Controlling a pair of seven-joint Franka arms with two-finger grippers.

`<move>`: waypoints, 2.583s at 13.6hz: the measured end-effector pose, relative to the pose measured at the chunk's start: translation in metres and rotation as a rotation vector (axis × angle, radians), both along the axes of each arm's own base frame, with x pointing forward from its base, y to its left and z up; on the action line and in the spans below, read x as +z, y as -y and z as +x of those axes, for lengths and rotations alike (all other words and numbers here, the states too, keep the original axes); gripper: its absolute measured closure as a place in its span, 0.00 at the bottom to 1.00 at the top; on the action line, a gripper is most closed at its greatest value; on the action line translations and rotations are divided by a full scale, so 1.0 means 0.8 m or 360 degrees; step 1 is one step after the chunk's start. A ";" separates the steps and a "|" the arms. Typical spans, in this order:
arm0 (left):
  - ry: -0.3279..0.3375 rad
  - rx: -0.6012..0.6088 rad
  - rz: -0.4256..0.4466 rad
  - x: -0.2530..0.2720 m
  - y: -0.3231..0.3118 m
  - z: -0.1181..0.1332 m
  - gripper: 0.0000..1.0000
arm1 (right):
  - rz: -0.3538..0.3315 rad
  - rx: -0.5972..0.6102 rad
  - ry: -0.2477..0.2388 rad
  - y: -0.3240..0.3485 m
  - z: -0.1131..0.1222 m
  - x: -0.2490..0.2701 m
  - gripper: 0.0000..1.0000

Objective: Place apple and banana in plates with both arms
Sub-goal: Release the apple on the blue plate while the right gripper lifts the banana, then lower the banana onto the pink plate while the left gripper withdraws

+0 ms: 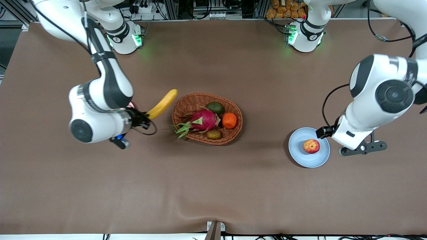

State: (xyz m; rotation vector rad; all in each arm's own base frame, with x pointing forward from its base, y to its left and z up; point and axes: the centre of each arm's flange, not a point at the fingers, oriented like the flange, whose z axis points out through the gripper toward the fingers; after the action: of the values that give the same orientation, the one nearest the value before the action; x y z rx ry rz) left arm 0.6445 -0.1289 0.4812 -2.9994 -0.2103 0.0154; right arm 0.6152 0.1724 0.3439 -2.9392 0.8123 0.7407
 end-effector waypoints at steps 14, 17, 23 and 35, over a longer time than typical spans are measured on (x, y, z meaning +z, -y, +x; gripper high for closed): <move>0.0054 -0.0069 -0.0096 0.168 -0.002 -0.092 0.00 | 0.0043 0.0988 0.0238 0.168 -0.001 -0.073 0.87; 0.0032 -0.0080 -0.0128 0.185 -0.020 -0.102 0.00 | 0.0044 0.0968 0.0242 0.184 -0.006 -0.088 0.87; -0.0027 -0.0103 -0.0143 0.192 -0.027 -0.109 0.00 | 0.0050 0.0968 0.0231 0.186 -0.017 -0.113 0.75; -0.0085 -0.0074 -0.0225 0.214 -0.076 -0.136 0.00 | 0.0058 0.0914 0.0371 0.176 0.046 0.218 0.00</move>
State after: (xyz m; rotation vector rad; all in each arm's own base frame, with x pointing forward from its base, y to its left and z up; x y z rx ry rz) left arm 0.5354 -0.0678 0.6521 -3.1391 -0.1393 0.1100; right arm 0.6521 0.0319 0.5180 -3.1536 -0.0717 0.3893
